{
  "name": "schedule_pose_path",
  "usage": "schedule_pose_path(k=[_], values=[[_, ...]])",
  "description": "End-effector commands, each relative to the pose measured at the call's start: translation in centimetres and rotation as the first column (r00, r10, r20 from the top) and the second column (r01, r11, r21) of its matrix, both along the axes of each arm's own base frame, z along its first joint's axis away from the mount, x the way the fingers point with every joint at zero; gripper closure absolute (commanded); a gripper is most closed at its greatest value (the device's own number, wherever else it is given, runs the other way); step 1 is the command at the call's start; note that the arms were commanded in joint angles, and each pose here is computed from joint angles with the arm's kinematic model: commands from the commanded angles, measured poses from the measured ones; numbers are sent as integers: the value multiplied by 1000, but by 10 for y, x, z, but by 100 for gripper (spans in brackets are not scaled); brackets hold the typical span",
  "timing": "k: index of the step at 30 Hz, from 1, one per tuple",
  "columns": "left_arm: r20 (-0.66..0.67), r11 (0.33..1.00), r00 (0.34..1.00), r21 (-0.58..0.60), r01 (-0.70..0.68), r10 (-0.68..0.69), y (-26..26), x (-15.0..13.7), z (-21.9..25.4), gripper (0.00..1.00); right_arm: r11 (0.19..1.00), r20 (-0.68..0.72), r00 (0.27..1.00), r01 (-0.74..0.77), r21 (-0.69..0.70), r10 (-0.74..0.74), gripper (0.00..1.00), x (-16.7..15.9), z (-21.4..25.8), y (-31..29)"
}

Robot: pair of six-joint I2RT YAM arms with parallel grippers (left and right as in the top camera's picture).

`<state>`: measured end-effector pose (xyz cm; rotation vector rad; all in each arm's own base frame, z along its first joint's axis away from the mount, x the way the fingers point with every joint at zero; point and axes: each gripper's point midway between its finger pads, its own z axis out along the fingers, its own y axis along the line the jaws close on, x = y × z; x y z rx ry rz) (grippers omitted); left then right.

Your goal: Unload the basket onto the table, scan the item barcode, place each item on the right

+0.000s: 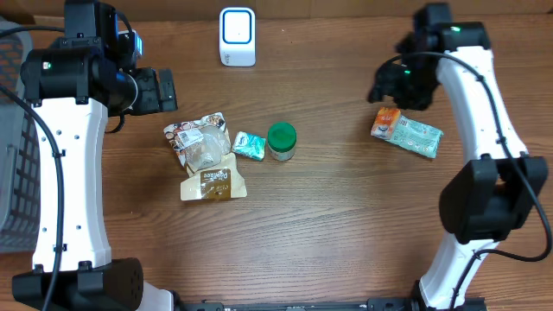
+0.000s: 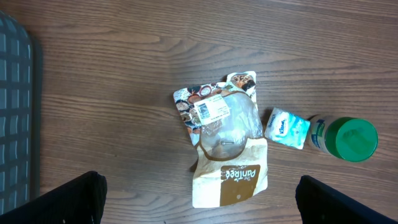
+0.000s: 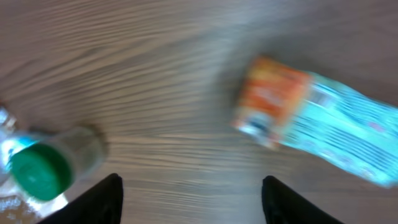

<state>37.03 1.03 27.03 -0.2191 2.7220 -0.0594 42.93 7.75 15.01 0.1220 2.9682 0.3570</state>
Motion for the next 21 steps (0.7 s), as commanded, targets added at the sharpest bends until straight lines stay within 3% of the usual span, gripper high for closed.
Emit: schedule_pose_path(k=[1, 9, 15, 19, 21], values=[[11, 1000, 1000, 11, 16, -16, 0, 2, 3, 0, 990, 53, 990, -135, 30, 134, 29, -3, 12, 52], [11, 1000, 1000, 11, 16, -16, 0, 2, 3, 0, 939, 160, 929, -342, 27, 334, 22, -16, 13, 155], [11, 1000, 1000, 11, 16, -16, 0, 2, 3, 0, 975, 100, 970, -222, 2, 221, 15, -26, -12, 188], [11, 1000, 1000, 11, 16, -16, 0, 2, 3, 1, 992, 35, 992, -124, -6, 124, 0, -34, -31, 197], [11, 1000, 1000, 11, 16, -16, 0, 2, 3, 0, 997, 14, 998, -66, -39, 67, 0, -36, -40, 194]])
